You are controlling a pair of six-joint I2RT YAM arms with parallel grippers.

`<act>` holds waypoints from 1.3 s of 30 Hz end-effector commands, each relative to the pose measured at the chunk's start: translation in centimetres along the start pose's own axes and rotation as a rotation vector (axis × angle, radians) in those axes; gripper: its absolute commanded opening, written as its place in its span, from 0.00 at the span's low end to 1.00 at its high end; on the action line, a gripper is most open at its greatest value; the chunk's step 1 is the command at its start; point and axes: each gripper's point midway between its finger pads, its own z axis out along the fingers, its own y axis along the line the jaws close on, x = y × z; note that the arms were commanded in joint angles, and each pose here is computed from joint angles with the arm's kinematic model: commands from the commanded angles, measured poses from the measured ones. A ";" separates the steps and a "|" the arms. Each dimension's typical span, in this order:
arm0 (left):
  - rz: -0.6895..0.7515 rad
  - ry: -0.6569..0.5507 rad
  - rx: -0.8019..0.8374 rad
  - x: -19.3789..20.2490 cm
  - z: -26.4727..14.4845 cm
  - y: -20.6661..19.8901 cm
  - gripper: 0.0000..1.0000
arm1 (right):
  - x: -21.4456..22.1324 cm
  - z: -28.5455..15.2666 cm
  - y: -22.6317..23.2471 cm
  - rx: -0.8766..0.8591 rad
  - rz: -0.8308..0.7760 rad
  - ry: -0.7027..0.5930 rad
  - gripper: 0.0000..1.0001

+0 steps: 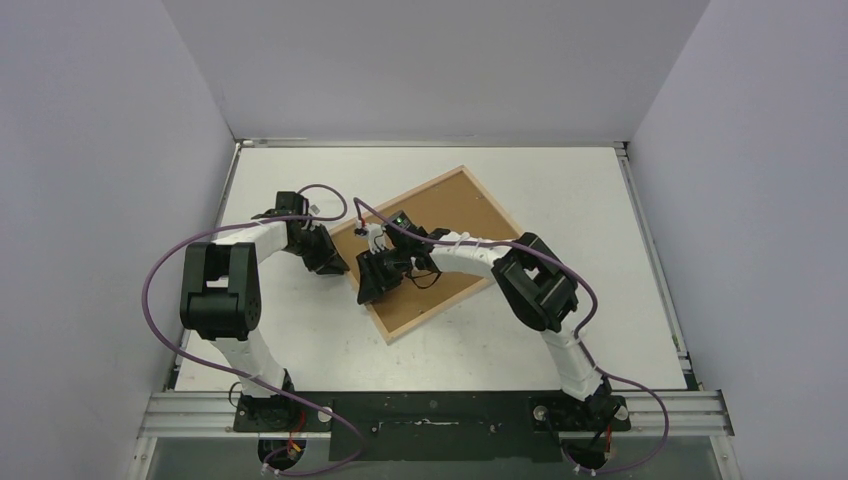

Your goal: Put the photo into the frame

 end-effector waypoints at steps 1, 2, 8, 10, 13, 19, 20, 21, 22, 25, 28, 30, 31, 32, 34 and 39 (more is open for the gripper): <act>0.010 -0.045 -0.080 -0.9 -0.1 1.4 0.15 | 3.6 0.3 0.9 -0.063 -0.034 0.148 0.41; 0.012 -0.047 -0.078 -1.0 -0.1 1.3 0.15 | 3.5 0.3 0.8 -0.058 -0.035 0.143 0.41; 0.024 -0.060 -0.061 -1.7 -0.7 0.4 0.15 | -0.2 0.2 1.6 -0.045 -0.010 0.009 0.44; 0.035 -0.072 -0.044 -2.4 -1.3 -0.4 0.17 | -3.1 -0.2 2.9 -0.072 -0.015 -0.097 0.45; 0.060 -0.100 -0.008 -3.7 -2.5 -2.0 0.20 | -7.1 -1.3 4.6 -0.101 -0.002 -0.245 0.48; 0.164 -0.189 0.087 -6.9 -5.9 -5.8 0.29 | -11.5 -6.7 4.9 -0.077 0.053 -0.448 0.50; 0.194 -0.205 0.097 -7.5 -6.3 -6.4 0.31 | -11.7 -7.9 4.2 -0.042 0.065 -0.477 0.50; 0.221 -0.221 0.101 -8.1 -6.7 -6.7 0.32 | -11.9 -9.3 3.3 0.005 0.079 -0.506 0.50; 0.248 -0.235 0.101 -8.7 -6.9 -7.0 0.34 | -11.7 -10.5 2.0 0.061 0.099 -0.531 0.50; 0.316 -0.286 0.101 -11.1 -7.4 -8.1 0.38 | -10.6 -14.7 -1.8 0.235 0.175 -0.614 0.50; 0.364 -0.342 0.083 -14.0 -7.1 -8.9 0.38 | -9.2 -19.2 -4.8 0.412 0.249 -0.688 0.50; 0.391 -0.353 0.067 -15.6 -6.0 -9.1 0.39 | -8.1 -22.3 -6.2 0.538 0.301 -0.723 0.50; 0.404 -0.353 0.061 -16.3 -5.4 -9.2 0.39 | -7.4 -23.5 -6.8 0.594 0.328 -0.726 0.50; 0.412 -0.351 0.051 -16.8 -4.9 -9.2 0.40 | -6.2 -24.4 -7.5 0.654 0.363 -0.711 0.50; 0.426 -0.330 0.023 -17.6 -3.3 -8.9 0.41 | -4.5 -26.4 -8.6 0.775 0.440 -0.714 0.52; 0.423 -0.225 0.044 -18.0 0.3 -8.7 0.42 | -0.3 -29.9 -10.7 0.972 0.611 -0.738 0.63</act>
